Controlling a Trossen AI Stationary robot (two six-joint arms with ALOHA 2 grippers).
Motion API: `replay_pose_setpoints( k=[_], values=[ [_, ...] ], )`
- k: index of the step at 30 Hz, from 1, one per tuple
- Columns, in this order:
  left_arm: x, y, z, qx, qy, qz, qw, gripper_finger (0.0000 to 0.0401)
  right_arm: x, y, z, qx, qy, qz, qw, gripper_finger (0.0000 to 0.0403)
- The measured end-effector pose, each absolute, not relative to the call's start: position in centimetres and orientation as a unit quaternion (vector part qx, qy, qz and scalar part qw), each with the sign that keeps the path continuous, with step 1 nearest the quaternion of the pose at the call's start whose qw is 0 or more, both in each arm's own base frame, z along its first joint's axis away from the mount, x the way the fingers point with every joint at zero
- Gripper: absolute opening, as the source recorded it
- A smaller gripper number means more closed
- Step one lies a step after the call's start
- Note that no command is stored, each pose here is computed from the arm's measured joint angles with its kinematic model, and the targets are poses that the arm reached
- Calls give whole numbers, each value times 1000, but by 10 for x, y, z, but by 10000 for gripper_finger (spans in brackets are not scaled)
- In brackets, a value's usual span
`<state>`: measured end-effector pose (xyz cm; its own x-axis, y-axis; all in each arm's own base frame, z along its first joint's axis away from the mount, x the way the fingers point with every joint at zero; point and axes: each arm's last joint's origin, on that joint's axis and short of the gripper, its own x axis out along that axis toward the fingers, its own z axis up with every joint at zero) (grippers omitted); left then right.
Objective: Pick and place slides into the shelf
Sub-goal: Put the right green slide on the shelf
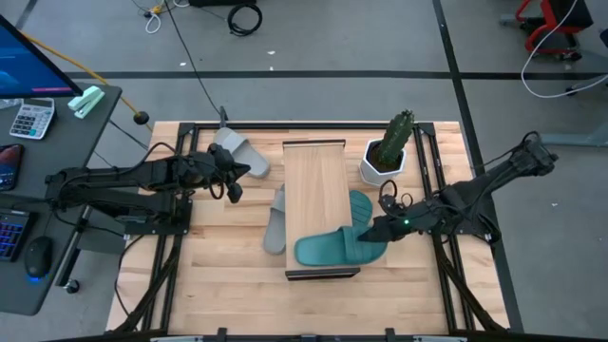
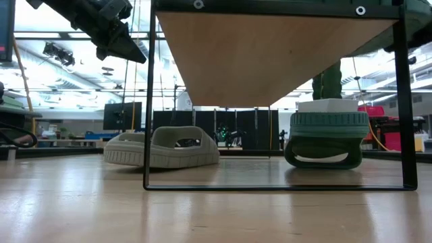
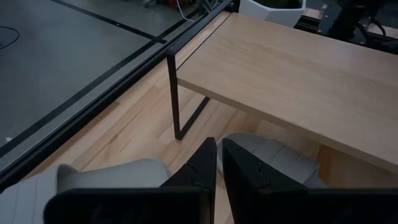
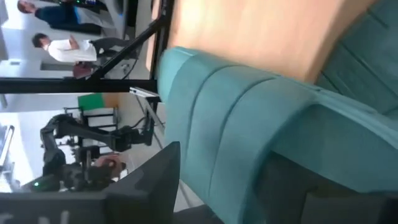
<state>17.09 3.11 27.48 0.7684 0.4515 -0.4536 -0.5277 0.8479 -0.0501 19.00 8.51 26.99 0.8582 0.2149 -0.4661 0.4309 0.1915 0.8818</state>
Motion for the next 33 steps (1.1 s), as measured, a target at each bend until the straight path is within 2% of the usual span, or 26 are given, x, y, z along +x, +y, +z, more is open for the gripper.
replay_pose_setpoints(
  k=[5,16,33],
  values=[
    [171,31,275,-87,218,261,936,27,190,81,281,618,268,-89,734,191],
    [171,31,275,-87,218,261,936,35,187,82,280,626,303,-86,713,191],
    [171,31,275,-87,218,262,936,33,185,82,277,624,322,-90,706,192]
  ],
)
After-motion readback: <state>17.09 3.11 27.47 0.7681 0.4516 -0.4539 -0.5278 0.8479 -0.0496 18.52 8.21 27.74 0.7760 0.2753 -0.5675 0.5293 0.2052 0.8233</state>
